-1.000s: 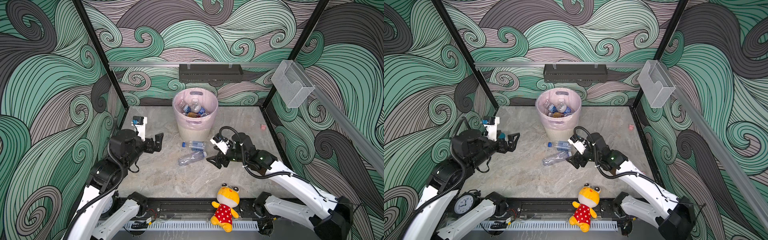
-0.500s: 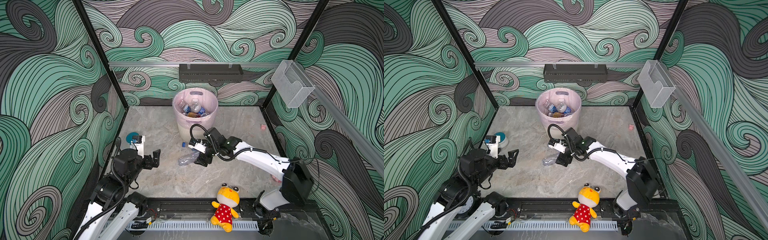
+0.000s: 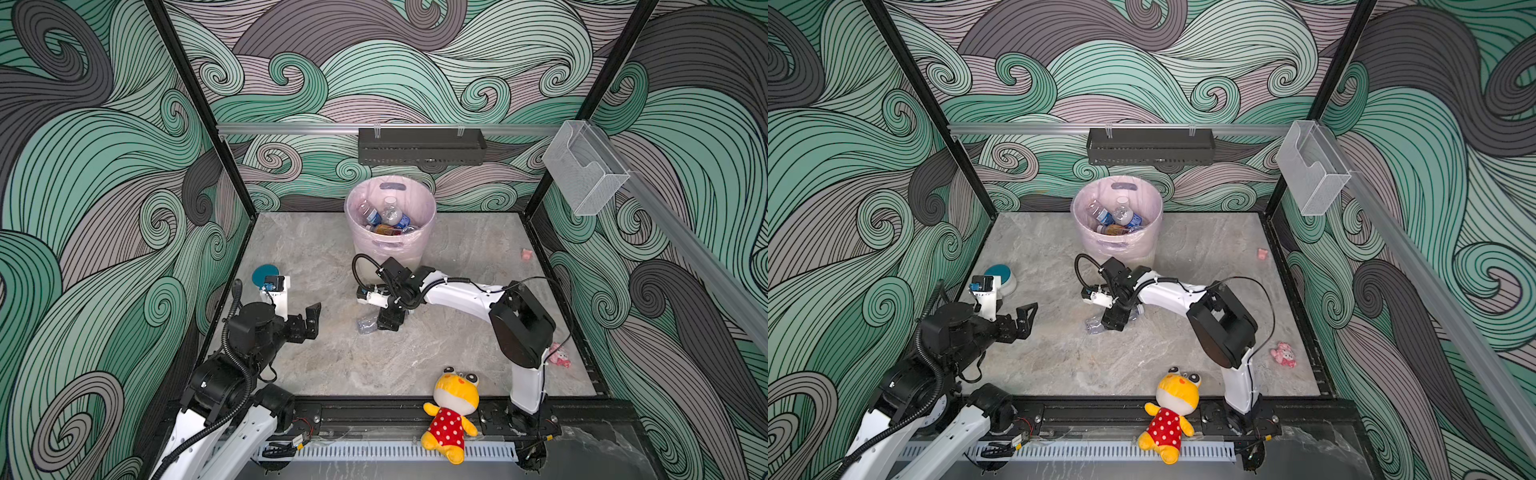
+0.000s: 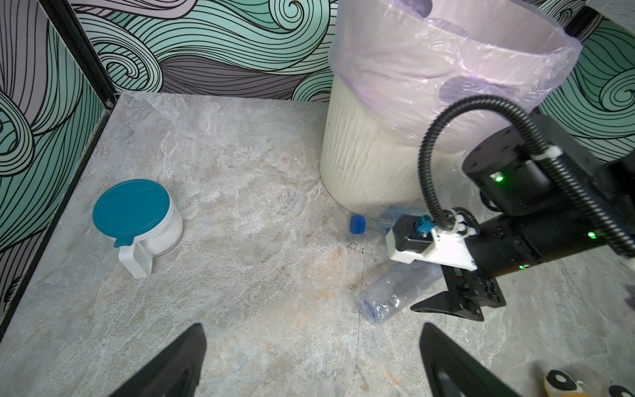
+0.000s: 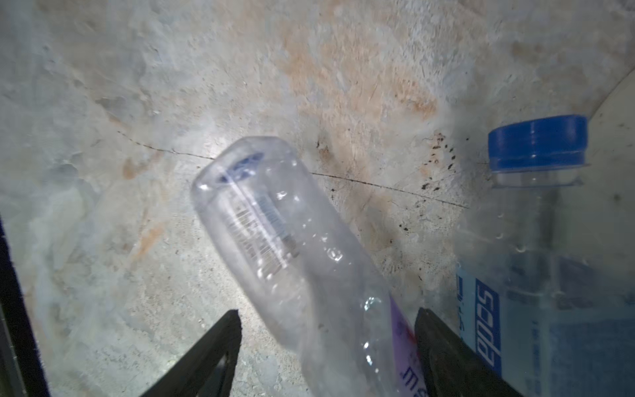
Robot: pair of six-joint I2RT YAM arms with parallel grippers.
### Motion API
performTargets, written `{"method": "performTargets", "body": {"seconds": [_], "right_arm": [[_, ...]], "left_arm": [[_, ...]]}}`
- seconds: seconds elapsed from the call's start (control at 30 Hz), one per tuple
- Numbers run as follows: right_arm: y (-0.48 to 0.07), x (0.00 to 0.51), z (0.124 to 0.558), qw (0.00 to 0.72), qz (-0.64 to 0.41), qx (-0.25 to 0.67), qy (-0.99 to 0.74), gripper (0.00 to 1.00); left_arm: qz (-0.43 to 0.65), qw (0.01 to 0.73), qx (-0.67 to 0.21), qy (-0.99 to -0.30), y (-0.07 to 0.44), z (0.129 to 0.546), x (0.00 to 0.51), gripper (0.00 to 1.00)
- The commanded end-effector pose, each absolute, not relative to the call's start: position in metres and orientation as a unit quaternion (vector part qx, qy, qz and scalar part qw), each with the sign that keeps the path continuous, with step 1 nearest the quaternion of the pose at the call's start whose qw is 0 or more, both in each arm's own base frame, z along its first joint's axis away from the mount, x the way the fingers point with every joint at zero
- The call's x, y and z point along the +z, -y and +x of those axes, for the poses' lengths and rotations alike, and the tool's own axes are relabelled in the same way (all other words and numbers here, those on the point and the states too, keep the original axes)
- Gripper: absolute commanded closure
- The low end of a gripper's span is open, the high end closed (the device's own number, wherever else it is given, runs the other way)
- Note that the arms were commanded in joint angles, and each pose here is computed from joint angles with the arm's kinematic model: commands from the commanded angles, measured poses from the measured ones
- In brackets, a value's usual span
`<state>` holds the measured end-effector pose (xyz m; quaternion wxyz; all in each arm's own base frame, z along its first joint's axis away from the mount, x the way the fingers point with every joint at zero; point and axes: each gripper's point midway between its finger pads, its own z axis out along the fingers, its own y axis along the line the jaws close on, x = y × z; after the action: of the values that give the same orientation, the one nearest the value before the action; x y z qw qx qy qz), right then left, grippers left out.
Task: Throw the plastic bottles in the bin
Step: 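Release the bottle into the bin while the right gripper reaches toward the crushed bottle, then close the right gripper on the crushed clear purple-label bottle, then lift the crushed bottle with the right gripper, carry it over the bin, release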
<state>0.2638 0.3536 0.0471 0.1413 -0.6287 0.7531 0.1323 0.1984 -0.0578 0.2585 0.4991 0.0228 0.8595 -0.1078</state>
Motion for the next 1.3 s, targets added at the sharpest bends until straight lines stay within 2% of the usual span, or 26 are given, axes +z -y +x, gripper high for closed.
{"method": "performTargets", "body": {"seconds": [0.0, 0.3, 0.53, 0.67, 0.93, 1.1, 1.27], "right_arm": [[-0.348, 0.039, 0.265, 0.127, -0.647, 0.101, -0.745, 0.22], [-0.347, 0.02, 0.255, 0.115, -0.644, 0.103, -0.749, 0.29], [-0.343, 0.022, 0.241, 0.104, -0.631, 0.09, -0.764, 0.5], [-0.349, 0.051, 0.238, 0.16, -0.602, 0.126, -0.772, 0.54], [-0.332, 0.142, 0.236, 0.289, -0.532, 0.174, -0.777, 0.58], [-0.295, 0.185, 0.239, 0.365, -0.444, 0.194, -0.795, 0.61], [-0.235, 0.21, 0.24, 0.427, -0.334, 0.206, -0.814, 0.63]], "left_arm": [[0.031, 0.495, -0.112, -0.861, 0.058, 0.193, 0.259, 0.01], [0.04, 0.492, -0.109, -0.863, 0.06, 0.193, 0.258, 0.01], [0.042, 0.486, -0.104, -0.867, 0.06, 0.195, 0.258, 0.01], [0.038, 0.488, -0.103, -0.866, 0.058, 0.194, 0.259, 0.01], [0.037, 0.489, -0.095, -0.867, 0.054, 0.192, 0.259, 0.01], [0.04, 0.488, -0.102, -0.866, 0.059, 0.194, 0.258, 0.01], [0.044, 0.484, -0.105, -0.867, 0.063, 0.2, 0.255, 0.01]]}}
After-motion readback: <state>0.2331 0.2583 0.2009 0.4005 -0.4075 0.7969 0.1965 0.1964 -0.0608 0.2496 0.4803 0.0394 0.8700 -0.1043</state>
